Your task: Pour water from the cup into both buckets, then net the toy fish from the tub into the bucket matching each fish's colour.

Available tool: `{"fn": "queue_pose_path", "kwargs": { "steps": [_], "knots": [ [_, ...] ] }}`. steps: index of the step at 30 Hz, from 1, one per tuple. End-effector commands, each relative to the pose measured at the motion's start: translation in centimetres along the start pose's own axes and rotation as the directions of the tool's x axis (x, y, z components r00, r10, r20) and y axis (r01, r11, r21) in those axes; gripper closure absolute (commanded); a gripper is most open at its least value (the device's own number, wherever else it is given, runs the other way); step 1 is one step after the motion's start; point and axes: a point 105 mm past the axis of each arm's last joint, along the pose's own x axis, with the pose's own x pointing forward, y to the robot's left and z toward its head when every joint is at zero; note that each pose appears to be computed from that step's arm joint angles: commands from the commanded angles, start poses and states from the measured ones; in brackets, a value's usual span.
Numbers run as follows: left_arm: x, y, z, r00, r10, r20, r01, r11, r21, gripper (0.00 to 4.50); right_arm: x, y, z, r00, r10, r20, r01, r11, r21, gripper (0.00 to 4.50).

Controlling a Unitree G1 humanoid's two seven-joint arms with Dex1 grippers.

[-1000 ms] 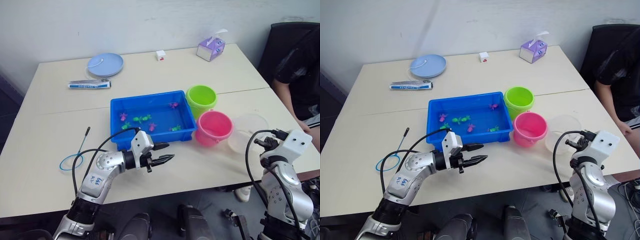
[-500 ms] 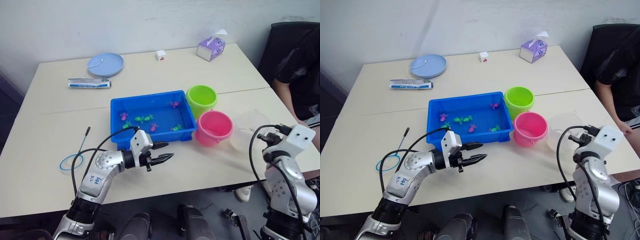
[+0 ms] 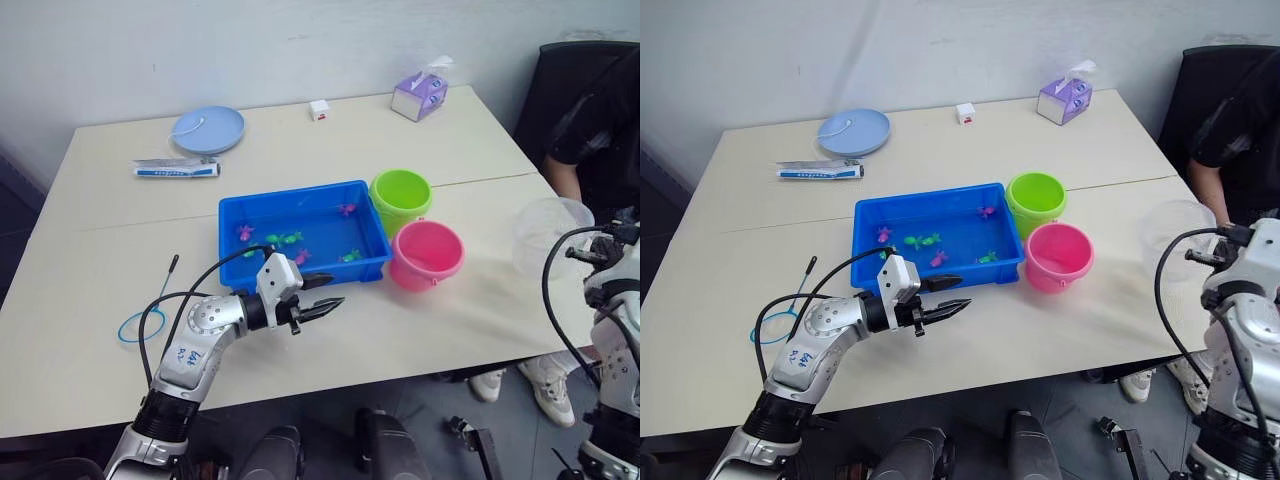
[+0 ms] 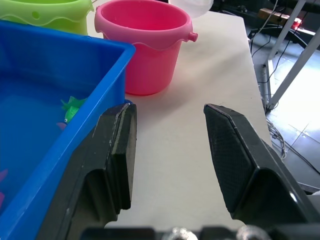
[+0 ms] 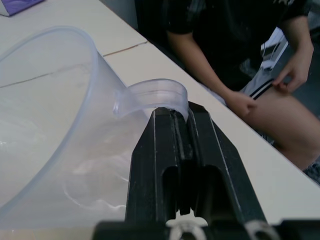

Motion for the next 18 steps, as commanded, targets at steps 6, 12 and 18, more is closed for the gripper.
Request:
{"fn": "queue_pose_path", "kwargs": {
  "steps": [6, 12, 18],
  "knots": [
    [0.2, 0.4, 1.8, 0.999, 0.011, 0.047, -0.012, 0.999, 0.034, 2.10, -0.8, 3.2, 4.7, 0.967, 0.193, 0.167, -0.135, 0.942, -0.308, 3.87],
    [0.2, 0.3, 2.2, 0.998, 0.017, 0.058, -0.019, 0.999, 0.034, 2.10, -0.8, 4.6, 5.8, 0.940, 0.273, 0.203, -0.162, 0.884, -0.439, 3.87],
    [0.1, 0.3, 2.3, 0.998, 0.028, 0.062, -0.030, 0.999, 0.030, 2.10, -1.0, 5.5, 6.7, 0.911, 0.345, 0.227, -0.180, 0.826, -0.534, 3.87]
  ]
}}
